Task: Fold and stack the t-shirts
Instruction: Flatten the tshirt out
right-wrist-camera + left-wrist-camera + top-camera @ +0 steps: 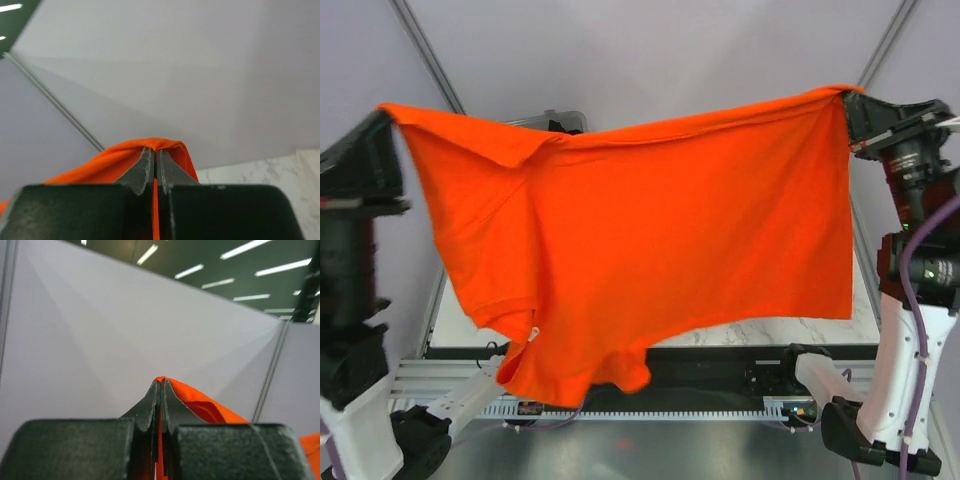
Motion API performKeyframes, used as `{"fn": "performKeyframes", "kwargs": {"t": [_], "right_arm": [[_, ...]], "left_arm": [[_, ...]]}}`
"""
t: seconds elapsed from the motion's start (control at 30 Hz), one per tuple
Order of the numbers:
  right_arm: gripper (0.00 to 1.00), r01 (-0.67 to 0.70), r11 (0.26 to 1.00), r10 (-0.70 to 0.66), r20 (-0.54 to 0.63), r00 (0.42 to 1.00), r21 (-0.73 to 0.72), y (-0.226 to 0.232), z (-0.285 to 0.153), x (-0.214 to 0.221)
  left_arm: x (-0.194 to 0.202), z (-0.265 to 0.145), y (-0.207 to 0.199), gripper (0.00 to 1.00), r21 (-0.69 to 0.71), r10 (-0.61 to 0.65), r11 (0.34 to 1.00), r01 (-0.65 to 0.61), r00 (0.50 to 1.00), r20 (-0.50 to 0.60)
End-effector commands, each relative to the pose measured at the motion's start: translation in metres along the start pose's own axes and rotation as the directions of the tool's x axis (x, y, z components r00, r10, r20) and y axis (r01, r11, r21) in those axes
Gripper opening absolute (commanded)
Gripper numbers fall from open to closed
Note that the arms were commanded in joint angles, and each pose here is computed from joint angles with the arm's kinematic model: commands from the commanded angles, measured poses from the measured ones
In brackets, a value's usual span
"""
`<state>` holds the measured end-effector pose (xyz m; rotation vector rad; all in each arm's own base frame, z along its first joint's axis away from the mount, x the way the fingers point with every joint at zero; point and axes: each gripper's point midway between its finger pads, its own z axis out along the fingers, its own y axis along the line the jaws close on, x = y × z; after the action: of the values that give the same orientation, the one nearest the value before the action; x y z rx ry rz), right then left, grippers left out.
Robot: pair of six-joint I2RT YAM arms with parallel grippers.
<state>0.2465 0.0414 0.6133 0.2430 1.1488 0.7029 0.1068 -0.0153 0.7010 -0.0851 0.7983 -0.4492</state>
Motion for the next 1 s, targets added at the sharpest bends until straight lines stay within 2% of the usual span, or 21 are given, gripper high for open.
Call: {"fn": "performKeyframes", "kwargs": {"t": [0.0,0.03,0.1,0.13,0.2,0.27,0.33,0.37,0.43,0.47,0.5,0.53,0.6,0.7,0.8,0.83,0.87,0.97], "right_arm": [[0.0,-0.02,0.978,0.048,-0.13,0.99,0.208,-0.089,0.021,0.067],[0.0,0.011,0.971,0.031,-0.17,0.985,0.237,-0.107,0.024,0.084],[0.0,0.016,0.947,0.064,-0.237,0.969,0.319,-0.148,0.026,0.127],[0.0,0.021,0.936,0.08,-0.272,0.959,0.351,-0.168,0.029,0.148],[0.0,0.04,0.914,0.101,-0.322,0.941,0.404,-0.209,0.028,0.19],[0.0,0.09,0.883,0.11,-0.389,0.915,0.461,-0.259,0.025,0.237],[0.0,0.137,0.83,0.15,-0.454,0.878,0.54,-0.31,0.018,0.28],[0.0,0.168,0.823,0.14,-0.48,0.866,0.543,-0.326,0.017,0.29],[0.0,0.198,0.802,0.177,-0.542,0.822,0.563,-0.36,0.016,0.325],[0.0,0.212,0.797,0.184,-0.56,0.808,0.566,-0.37,0.016,0.334],[0.0,0.225,0.793,0.188,-0.579,0.793,0.566,-0.38,0.016,0.341],[0.0,0.232,0.782,0.22,-0.603,0.767,0.579,-0.397,0.01,0.358],[0.0,0.249,0.77,0.23,-0.619,0.751,0.588,-0.411,0.014,0.363],[0.0,0.27,0.741,0.274,-0.644,0.714,0.615,-0.438,0.009,0.379],[0.0,0.307,0.71,0.266,-0.644,0.717,0.634,-0.452,0.008,0.375],[0.0,0.332,0.685,0.263,-0.645,0.718,0.648,-0.458,0.005,0.372],[0.0,0.376,0.631,0.254,-0.639,0.726,0.678,-0.466,-0.003,0.365],[0.0,0.394,0.61,0.238,-0.633,0.736,0.687,-0.468,-0.006,0.358]], "left_arm": [[0.122,0.03,0.032,0.02,-0.1,0.133,0.982,-0.161,0.961,-0.244],[0.166,0.032,0.04,0.02,-0.106,0.138,0.978,-0.18,0.938,-0.317],[0.213,0.032,0.044,0.02,-0.083,0.154,0.976,-0.201,0.908,-0.39],[0.269,0.023,0.054,0.02,-0.076,0.169,0.97,-0.233,0.86,-0.481],[0.318,0.023,0.064,0.02,-0.062,0.2,0.961,-0.27,0.83,-0.52],[0.406,0.01,0.079,0.02,-0.02,0.232,0.949,-0.314,0.742,-0.629],[0.468,-0.004,0.092,0.02,0.006,0.236,0.944,-0.329,0.667,-0.707],[0.515,-0.014,0.098,0.02,0.031,0.237,0.944,-0.33,0.609,-0.757],[0.559,-0.019,0.106,0.02,0.023,0.213,0.945,-0.327,0.559,-0.801],[0.599,-0.035,0.114,0.02,0.032,0.198,0.945,-0.326,0.49,-0.849],[0.608,-0.028,0.112,0.02,0.036,0.192,0.95,-0.309,0.491,-0.85],[0.621,-0.029,0.108,0.02,0.051,0.186,0.958,-0.281,0.476,-0.859],[0.65,-0.035,0.109,0.02,0.057,0.169,0.963,-0.262,0.432,-0.886],[0.672,-0.042,0.107,0.02,0.06,0.15,0.972,-0.229,0.4,-0.904],[0.679,-0.044,0.101,0.02,0.057,0.13,0.98,-0.19,0.393,-0.91],[0.68,-0.045,0.098,0.02,0.057,0.121,0.984,-0.171,0.387,-0.914],[0.679,-0.044,0.097,0.02,0.047,0.109,0.985,-0.164,0.39,-0.914],[0.675,-0.043,0.099,0.02,0.012,0.08,0.985,-0.173,0.397,-0.914]]}}
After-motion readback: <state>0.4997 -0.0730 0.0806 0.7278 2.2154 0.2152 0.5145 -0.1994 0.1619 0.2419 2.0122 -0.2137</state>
